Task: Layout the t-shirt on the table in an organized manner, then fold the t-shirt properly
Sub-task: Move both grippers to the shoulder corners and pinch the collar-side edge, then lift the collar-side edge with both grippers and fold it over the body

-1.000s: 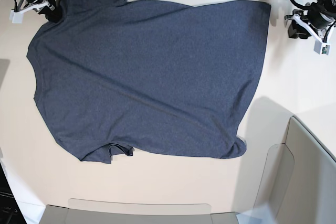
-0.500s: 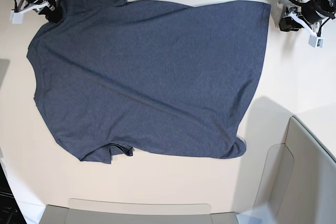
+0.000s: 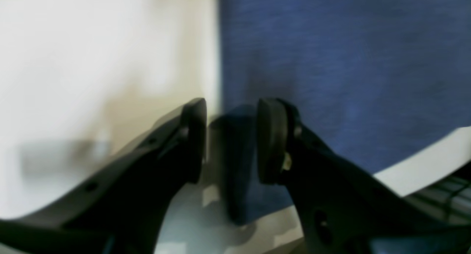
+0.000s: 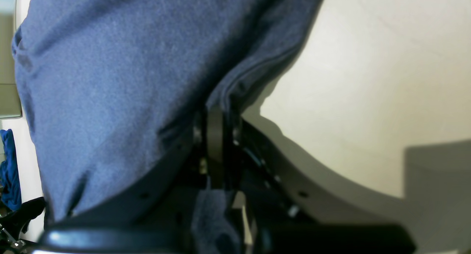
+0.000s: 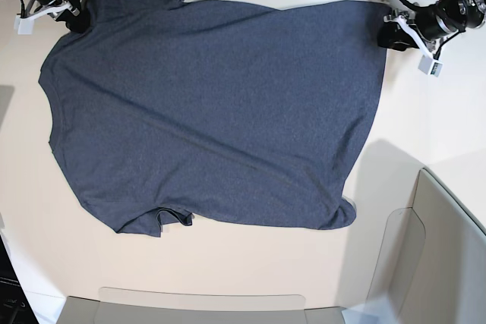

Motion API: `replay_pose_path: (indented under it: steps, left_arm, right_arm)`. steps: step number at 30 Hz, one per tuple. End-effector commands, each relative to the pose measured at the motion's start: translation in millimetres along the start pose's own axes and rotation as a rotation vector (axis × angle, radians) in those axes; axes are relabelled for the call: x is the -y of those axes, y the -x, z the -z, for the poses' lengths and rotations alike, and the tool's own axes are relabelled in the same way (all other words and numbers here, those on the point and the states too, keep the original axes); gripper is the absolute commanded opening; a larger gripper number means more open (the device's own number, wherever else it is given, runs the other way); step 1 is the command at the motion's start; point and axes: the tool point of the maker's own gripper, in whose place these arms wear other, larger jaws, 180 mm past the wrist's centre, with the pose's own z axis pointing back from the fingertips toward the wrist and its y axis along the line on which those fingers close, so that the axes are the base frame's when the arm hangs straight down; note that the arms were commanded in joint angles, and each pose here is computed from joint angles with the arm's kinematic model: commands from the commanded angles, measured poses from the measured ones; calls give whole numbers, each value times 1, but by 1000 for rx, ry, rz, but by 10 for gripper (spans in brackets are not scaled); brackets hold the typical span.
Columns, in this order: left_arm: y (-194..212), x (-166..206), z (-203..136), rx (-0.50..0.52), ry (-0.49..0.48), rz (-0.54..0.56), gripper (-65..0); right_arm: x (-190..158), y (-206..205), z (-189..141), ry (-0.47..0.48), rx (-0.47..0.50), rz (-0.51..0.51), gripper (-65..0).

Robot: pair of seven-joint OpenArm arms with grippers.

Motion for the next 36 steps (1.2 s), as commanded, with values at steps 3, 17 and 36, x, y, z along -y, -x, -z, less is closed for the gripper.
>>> replay_pose_path:
  steps: [3,17,36]
  left_arm:
    - [20,-4,-4,-84,-20,4,-426]
    - [28,17,-7,-105,100,26,-429]
    - [-23,30,-16,10,77,157,-650]
  right_arm:
    - [24,37,-3,116,-185,-12,-650]
    - [24,37,-3,116,-185,-13,-650]
    - [7,1,-14,133,-183,-221,-650]
